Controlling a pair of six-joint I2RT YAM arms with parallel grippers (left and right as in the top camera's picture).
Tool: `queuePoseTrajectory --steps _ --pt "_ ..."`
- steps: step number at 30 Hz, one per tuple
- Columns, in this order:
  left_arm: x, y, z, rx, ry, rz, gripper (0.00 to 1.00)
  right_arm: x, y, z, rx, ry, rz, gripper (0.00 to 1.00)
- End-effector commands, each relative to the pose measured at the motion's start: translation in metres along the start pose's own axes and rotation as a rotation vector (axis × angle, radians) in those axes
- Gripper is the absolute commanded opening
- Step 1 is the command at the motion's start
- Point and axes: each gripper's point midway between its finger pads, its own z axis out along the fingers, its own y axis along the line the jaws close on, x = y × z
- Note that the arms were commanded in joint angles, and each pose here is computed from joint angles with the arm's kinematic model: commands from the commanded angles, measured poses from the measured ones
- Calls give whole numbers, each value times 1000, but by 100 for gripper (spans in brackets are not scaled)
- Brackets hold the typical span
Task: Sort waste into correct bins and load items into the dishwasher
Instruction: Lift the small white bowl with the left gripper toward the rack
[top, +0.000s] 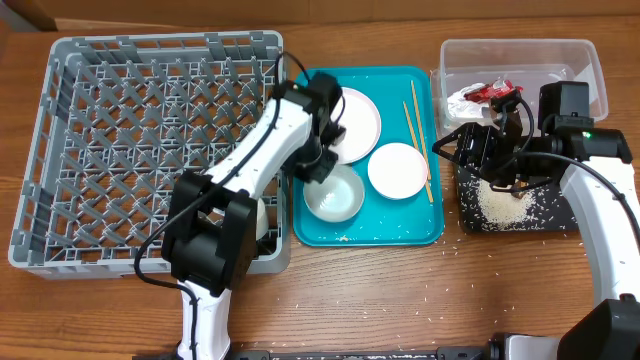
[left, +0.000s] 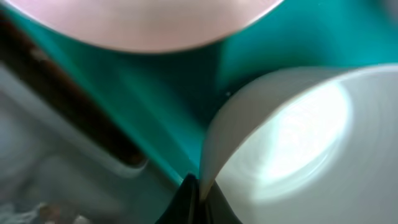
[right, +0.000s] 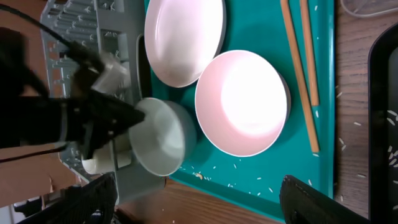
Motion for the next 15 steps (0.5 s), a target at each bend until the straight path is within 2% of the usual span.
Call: queuePoseTrajectory --steps 1,7,9,12,15 --pt "-33 7 -73 -17 -181 3 4 -2 1 1 -1 -4 -18 85" --pt "-52 52 -176 -236 -412 -80 4 -3 1 1 -1 -7 -20 85" --pt "-53 83 -203 -401 -469 -151 4 -3 1 1 -1 -6 -20 85" --pt "-45 133 -232 -689 -515 -343 4 -3 1 1 -1 -6 -20 85" --pt "-38 158 -242 -834 -525 -442 4 -3 0 1 4 -8 -21 85"
